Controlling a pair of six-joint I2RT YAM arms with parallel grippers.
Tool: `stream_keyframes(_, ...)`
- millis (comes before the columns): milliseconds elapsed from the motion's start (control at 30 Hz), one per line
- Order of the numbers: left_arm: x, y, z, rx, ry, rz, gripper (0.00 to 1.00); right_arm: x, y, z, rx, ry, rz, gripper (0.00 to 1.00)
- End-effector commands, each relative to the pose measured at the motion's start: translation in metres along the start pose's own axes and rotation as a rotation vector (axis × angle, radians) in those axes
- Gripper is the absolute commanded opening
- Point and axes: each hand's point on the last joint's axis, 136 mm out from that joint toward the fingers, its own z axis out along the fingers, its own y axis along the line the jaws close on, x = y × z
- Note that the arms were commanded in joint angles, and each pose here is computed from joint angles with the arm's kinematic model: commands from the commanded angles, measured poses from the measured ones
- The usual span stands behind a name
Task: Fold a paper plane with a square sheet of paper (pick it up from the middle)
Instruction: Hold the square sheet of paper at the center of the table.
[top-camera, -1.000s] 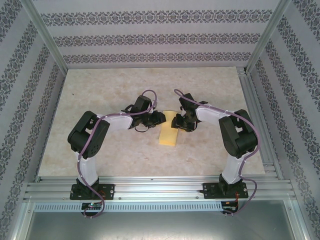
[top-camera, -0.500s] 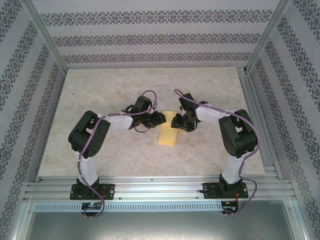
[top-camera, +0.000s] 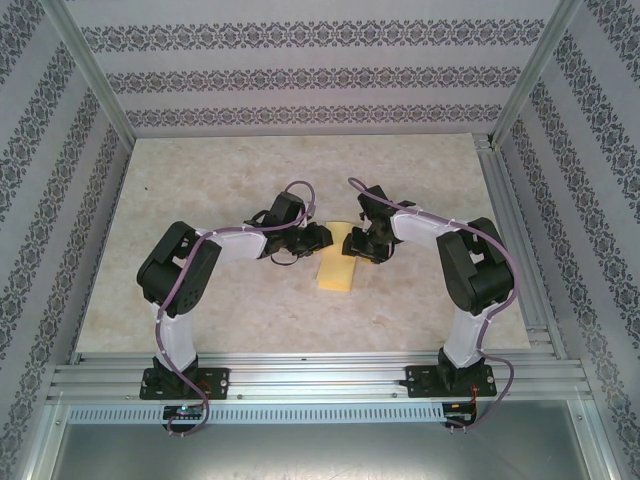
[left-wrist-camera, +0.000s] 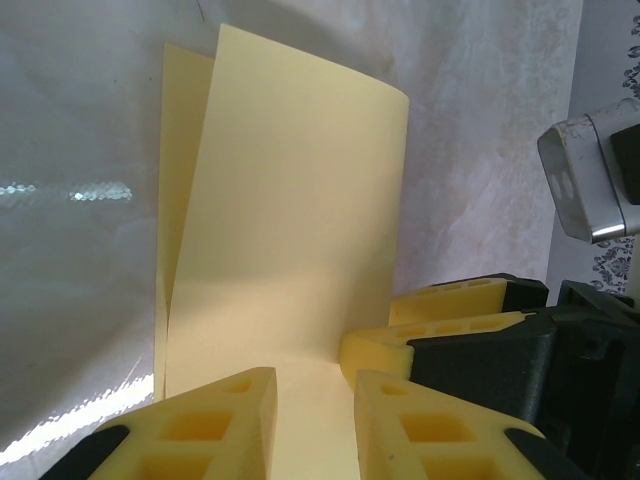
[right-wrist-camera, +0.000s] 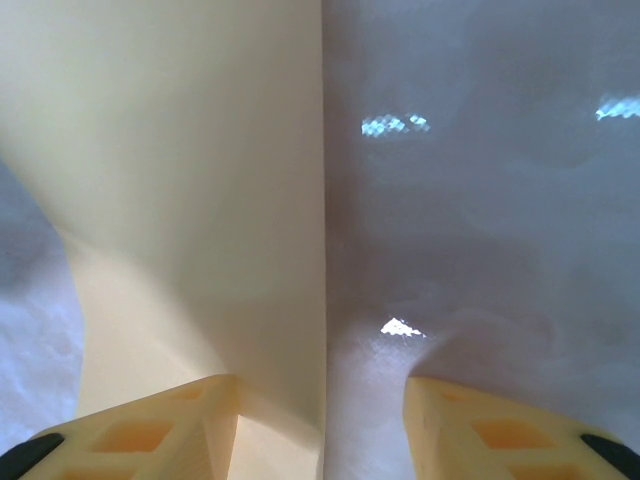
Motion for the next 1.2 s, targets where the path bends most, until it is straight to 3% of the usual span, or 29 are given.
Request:
stream_keyframes(0,0.001,-0.011,0.006,0.039,0.008,0.020,0.29,-0.004,0.011,0.011,-0.018,0.002,-0.041,0.49)
stream_keyframes(633,0.002,-0.010,0.009,0.036,0.021,0.014,0.28,-0.003,0.008,0.014,0.012,0.008,-0.038,0.50)
stream_keyframes(1167,0.014,0.018,0.027,-0.024,0.064,-0.022,0.26,-0.004,0.009,0.014,0.013,0.005,-0.036,0.50)
